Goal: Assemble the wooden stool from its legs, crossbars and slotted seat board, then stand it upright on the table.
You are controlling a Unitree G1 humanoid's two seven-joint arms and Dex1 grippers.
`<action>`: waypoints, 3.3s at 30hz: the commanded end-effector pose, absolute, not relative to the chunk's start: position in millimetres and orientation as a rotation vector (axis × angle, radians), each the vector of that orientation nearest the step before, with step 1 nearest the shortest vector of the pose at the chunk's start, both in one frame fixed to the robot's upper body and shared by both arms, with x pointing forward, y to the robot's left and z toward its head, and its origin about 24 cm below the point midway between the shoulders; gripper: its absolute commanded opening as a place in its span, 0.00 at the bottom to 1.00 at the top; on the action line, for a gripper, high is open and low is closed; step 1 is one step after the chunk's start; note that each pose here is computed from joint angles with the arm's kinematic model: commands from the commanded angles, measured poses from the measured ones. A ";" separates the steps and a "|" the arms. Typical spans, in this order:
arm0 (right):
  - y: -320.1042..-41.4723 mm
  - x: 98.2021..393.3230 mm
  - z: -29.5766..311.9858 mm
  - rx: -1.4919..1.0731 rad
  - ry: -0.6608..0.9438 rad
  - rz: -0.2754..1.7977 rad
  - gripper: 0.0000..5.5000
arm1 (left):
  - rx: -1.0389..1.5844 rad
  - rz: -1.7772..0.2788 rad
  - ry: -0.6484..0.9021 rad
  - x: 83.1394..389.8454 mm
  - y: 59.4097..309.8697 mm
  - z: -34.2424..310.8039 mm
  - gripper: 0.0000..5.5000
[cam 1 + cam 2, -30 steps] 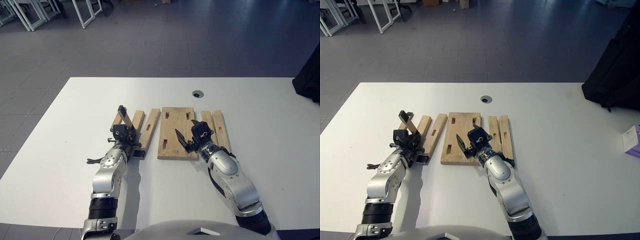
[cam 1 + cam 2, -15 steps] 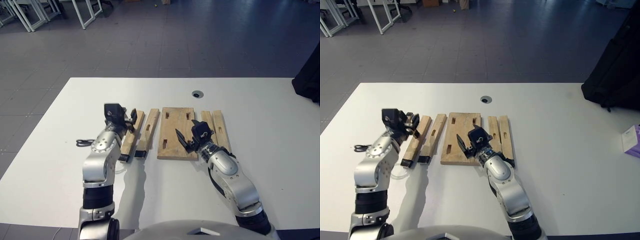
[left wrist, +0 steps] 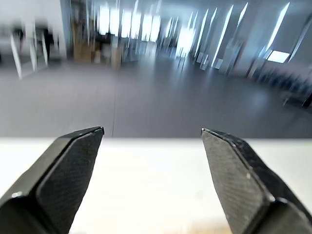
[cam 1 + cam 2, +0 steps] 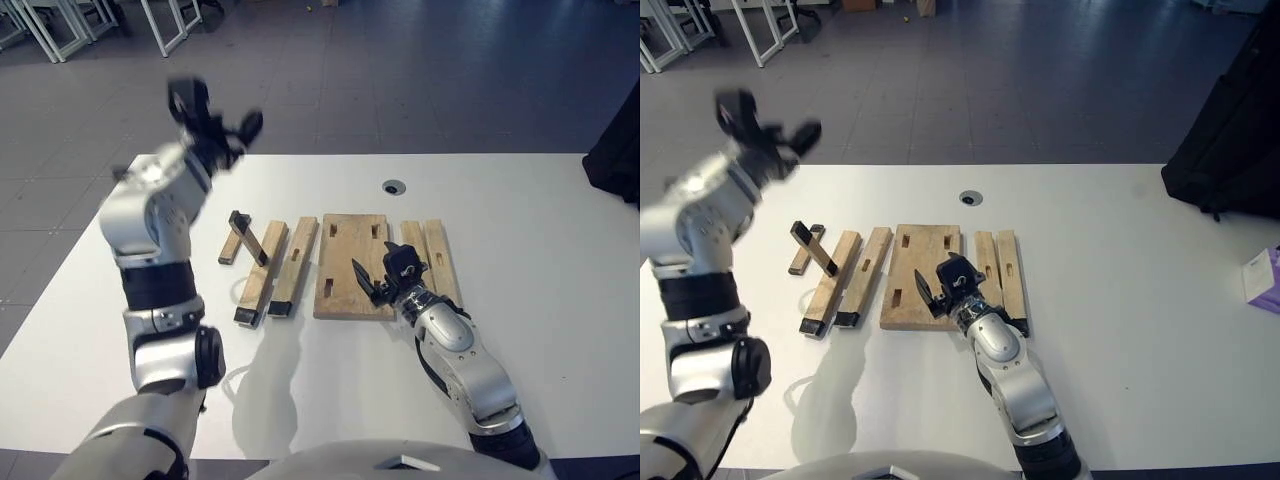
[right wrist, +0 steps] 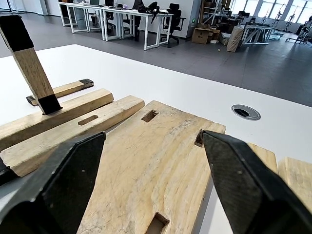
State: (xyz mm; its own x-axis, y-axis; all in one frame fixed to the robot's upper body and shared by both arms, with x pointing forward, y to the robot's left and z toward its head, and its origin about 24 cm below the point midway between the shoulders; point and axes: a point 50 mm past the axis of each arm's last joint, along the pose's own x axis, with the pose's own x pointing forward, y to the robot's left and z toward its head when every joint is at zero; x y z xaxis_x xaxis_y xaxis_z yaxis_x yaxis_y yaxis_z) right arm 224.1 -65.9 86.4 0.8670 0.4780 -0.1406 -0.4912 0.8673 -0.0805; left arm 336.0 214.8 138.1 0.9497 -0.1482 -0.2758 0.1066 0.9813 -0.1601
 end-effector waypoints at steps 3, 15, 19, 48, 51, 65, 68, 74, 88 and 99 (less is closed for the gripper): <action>-65.8 230.0 89.7 -0.122 0.105 0.504 0.66 | -0.174 -0.135 0.396 327.8 213.6 90.0 0.67; -70.6 221.4 86.0 -0.106 0.129 0.469 0.66 | -0.076 -0.255 0.008 271.0 201.6 176.4 0.86; -74.6 216.0 83.4 -0.098 0.143 0.435 0.66 | -0.104 -0.323 0.193 210.5 203.0 112.2 0.86; -95.8 238.9 115.9 -0.096 0.074 0.394 0.66 | 0.109 -0.170 0.885 144.9 216.6 -43.2 0.49; -102.9 245.0 120.1 -0.117 0.066 0.374 0.66 | 0.119 -0.098 0.871 151.2 220.7 -45.5 0.40; -133.4 277.2 177.5 0.569 0.050 0.645 0.83 | -0.361 -0.570 -0.034 262.9 160.8 161.1 0.37; -124.7 277.3 208.7 0.815 0.008 0.953 0.83 | -0.746 -0.959 0.027 258.5 142.6 168.5 0.37; -112.6 270.9 214.0 0.858 0.107 1.101 0.83 | -0.950 -1.229 0.093 249.4 137.3 170.7 0.37; -112.7 248.3 240.6 0.886 0.244 1.448 0.67 | -0.879 -1.260 0.319 232.6 133.0 128.1 0.37; -121.0 244.7 233.8 0.765 0.356 1.454 0.39 | -0.832 -1.280 0.275 231.3 137.3 139.1 0.37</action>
